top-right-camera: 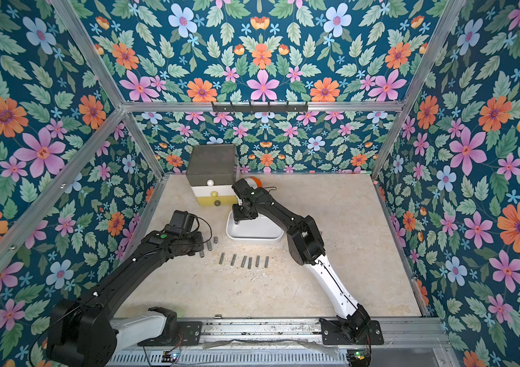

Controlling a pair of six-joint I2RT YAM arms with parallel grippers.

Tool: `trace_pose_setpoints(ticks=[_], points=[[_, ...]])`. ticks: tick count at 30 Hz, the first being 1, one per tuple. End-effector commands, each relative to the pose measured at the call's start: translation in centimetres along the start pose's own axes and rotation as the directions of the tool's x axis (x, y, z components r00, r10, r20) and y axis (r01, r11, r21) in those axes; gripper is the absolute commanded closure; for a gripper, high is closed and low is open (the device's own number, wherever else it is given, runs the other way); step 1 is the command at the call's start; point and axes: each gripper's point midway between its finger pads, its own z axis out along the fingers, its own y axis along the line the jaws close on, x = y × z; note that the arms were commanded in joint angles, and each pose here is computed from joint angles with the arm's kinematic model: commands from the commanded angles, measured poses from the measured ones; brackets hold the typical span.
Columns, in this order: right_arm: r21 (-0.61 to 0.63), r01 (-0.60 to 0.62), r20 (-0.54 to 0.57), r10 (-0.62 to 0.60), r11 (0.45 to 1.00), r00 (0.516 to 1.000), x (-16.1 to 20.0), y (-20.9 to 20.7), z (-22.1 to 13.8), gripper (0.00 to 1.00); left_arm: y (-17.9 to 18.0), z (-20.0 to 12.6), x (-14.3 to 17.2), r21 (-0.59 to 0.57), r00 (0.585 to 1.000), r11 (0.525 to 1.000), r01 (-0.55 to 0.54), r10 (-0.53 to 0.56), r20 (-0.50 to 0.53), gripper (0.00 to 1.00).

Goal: Take out the socket from the storage box
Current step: Pick up the socket head from the storage box.

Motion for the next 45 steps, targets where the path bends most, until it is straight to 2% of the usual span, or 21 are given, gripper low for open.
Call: trace_pose_setpoints(ticks=[1,4,11,16,20,28,33,41,45], points=[[-0.02,-0.093,0.002,0.093,0.995,0.996,-0.1,0.1,0.6,0.48,0.0,0.0,-0.3,-0.001,1.0,1.0,-0.003,0.003,0.009,0.57],[-0.056,-0.103,-0.023,0.102,0.993,0.995,0.5,0.5,1.5,0.49,0.0,0.0,-0.2,0.0,1.0,1.0,-0.004,0.004,0.006,0.57],[-0.025,-0.121,-0.089,0.118,0.992,0.989,2.5,-0.7,3.3,0.56,-0.1,0.0,-0.2,0.0,1.0,1.0,-0.004,0.004,0.006,0.57],[-0.016,-0.126,-0.111,0.123,0.992,0.986,3.1,-1.0,3.7,0.66,0.0,0.1,-0.2,-0.002,1.0,1.0,-0.004,0.004,0.003,0.57],[-0.032,-0.108,-0.089,0.105,0.994,0.99,2.4,-0.5,3.1,0.74,0.0,0.1,-0.2,-0.004,1.0,1.0,-0.003,0.003,0.006,0.57],[-0.105,-0.065,0.042,0.069,0.992,0.997,-1.5,1.8,-3.2,0.83,0.2,-0.1,-0.3,-0.011,1.0,1.0,0.0,0.0,0.012,0.57],[-0.097,-0.082,0.094,0.091,0.992,0.991,-2.3,0.5,-7.3,0.84,0.2,-0.1,-0.3,-0.013,1.0,1.0,0.002,-0.002,0.012,0.57],[0.02,-0.199,0.211,0.19,0.98,0.959,-0.3,-8.5,-14.8,0.86,0.1,-0.2,-0.4,-0.005,1.0,1.0,0.003,-0.003,0.016,0.57],[0.09,-0.315,0.264,0.283,0.945,0.922,3.4,-15.5,-18.2,0.86,-0.1,-0.3,-0.5,0.004,1.0,1.0,0.003,-0.003,0.021,0.57]])
